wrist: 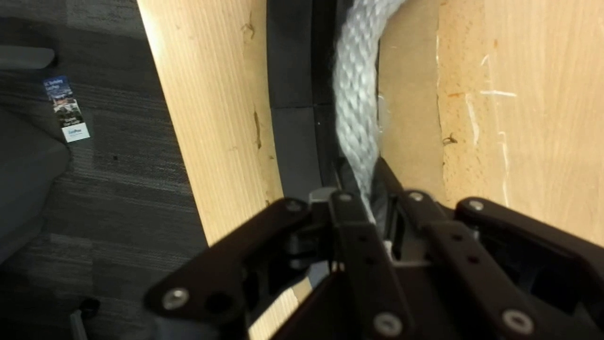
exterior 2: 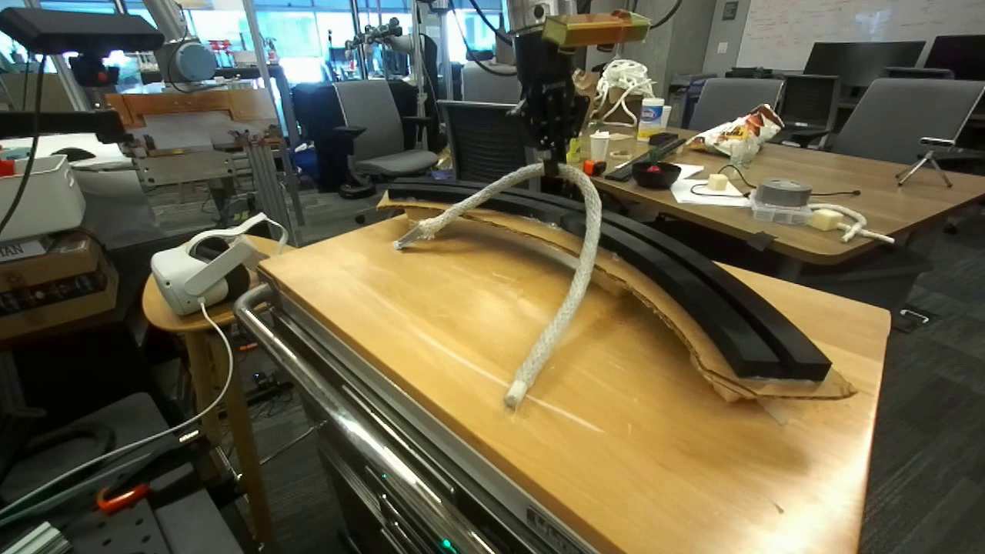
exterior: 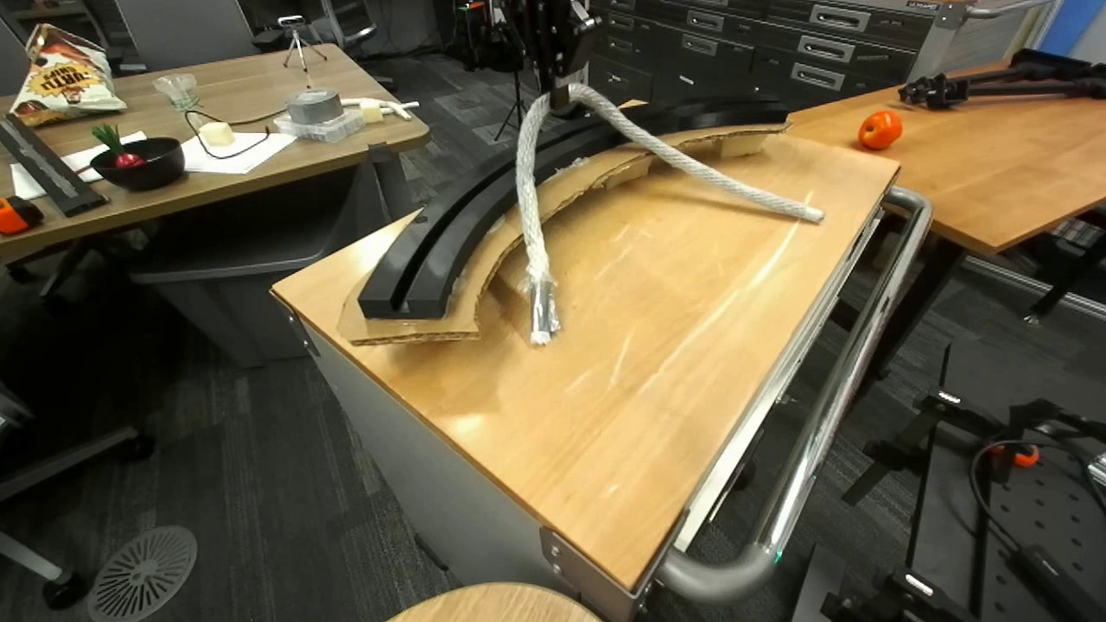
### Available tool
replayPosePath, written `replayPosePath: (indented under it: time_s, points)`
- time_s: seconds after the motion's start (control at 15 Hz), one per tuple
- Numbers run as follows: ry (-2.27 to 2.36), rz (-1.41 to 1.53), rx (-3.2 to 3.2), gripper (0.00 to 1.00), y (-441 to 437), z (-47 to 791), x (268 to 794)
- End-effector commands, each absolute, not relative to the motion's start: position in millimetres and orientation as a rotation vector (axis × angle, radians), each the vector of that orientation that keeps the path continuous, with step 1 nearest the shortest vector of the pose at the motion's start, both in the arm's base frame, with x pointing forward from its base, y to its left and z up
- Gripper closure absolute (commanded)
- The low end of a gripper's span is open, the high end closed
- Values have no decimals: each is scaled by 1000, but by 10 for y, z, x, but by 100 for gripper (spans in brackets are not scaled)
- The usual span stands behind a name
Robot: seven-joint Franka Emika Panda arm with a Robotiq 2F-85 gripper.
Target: Place the rope along the black object
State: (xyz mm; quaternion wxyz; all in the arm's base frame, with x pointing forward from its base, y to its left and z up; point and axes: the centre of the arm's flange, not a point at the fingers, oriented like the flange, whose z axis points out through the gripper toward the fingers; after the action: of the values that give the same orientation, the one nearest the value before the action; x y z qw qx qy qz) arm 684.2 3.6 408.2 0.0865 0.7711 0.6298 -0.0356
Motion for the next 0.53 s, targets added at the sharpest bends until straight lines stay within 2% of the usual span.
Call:
replayPosePath:
  time_s: [0.0, 0.13, 0.2, 0.27, 0.33, 0.47]
  points:
    - [1878, -144, 2348, 86, -15, 4039, 7114]
    - [1877, -166, 2364, 85, -54, 3966, 7129]
    - [1876, -173, 2373, 80, -75, 3940, 7128]
    - [1874, -177, 2381, 73, -97, 3918, 7129]
    - [1874, -181, 2390, 56, -118, 3902, 7117]
    - [1872, -174, 2401, 42, -153, 3892, 7091]
